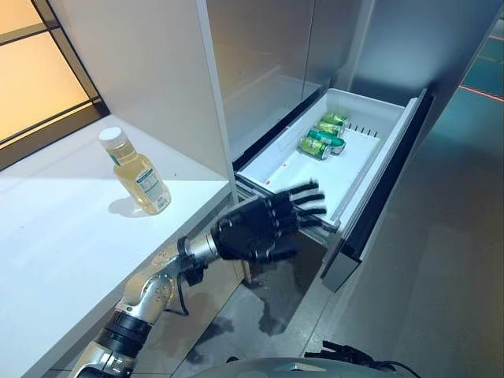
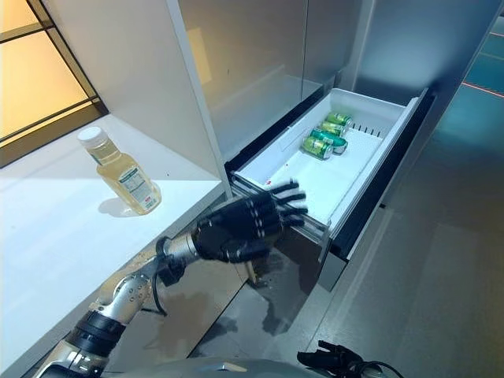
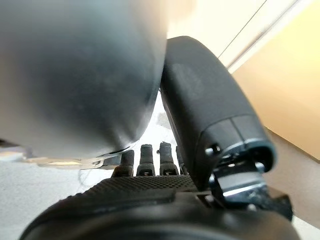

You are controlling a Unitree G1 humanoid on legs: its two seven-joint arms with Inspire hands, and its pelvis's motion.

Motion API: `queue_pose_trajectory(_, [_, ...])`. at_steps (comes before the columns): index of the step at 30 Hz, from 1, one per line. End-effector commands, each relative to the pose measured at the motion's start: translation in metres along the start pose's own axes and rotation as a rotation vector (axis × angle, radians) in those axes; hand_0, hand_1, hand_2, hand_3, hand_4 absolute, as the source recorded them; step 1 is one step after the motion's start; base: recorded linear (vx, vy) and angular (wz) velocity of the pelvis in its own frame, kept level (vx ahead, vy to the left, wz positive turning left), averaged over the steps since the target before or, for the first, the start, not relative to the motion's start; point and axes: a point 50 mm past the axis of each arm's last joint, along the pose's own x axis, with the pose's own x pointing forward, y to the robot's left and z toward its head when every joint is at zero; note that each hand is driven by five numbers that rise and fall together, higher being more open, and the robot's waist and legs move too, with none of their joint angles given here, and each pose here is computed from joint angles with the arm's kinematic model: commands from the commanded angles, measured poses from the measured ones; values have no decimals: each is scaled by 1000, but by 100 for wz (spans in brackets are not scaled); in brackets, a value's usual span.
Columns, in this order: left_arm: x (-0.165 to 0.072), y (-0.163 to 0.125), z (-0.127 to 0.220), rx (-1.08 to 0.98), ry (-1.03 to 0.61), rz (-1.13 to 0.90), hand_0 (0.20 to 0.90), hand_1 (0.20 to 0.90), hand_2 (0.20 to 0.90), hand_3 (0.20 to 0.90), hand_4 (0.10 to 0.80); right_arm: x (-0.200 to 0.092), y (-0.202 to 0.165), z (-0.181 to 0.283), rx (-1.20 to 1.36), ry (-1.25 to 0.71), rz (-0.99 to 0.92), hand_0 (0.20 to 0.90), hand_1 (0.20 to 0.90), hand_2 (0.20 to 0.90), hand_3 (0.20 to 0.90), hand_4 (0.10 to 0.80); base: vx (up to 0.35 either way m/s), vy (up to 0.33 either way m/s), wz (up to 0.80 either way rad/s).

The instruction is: Put drinks into fridge and close the fridge

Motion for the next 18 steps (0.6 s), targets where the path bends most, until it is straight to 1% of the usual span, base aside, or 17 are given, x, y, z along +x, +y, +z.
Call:
queue_pose_trajectory(1, [23,-14,79,247,-444,-115,900,900,900,900,800,2,5,-10,-32,28,6,900,900,900,900,800,46,-13,2])
queue_pose_trajectory(3, [22,-23,103,408,-562,-69,900,900,900,900,800,2,8,-16,-34,36,6,900,900,900,900,800,35,-10,3])
queue_pose_trajectory(4, [18,-28,122,536,-652,-4,900,900,900,900,800,1,10,-20,-37,42,8,900,900,900,900,800,0,0,0])
queue_pose_trajectory(6, [14,-34,136,632,-729,55,900,900,900,900,800,1,11,-24,-37,47,8,900,900,900,900,800,21,-7,4])
queue_pose_trajectory(8, [7,-43,157,809,-842,173,900,900,900,900,800,1,13,-28,-38,55,12,900,900,900,900,800,17,-11,6])
queue_pose_trajectory(10, [4,-50,166,930,-905,274,900,900,900,900,800,1,14,-29,-37,58,14,900,900,900,900,800,7,-11,6])
queue_pose_trajectory(11, [3,-51,167,955,-914,298,900,900,900,900,800,1,14,-29,-37,58,15,900,900,900,900,800,2,-11,6])
queue_pose_trajectory(12, [1,-53,170,1034,-935,371,900,900,900,900,800,2,16,-29,-36,59,16,900,900,900,900,800,0,-8,8])
queue_pose_trajectory(18, [-1,-49,177,1138,-937,571,900,900,900,900,800,3,18,-26,-34,57,17,900,900,900,900,800,0,-2,2])
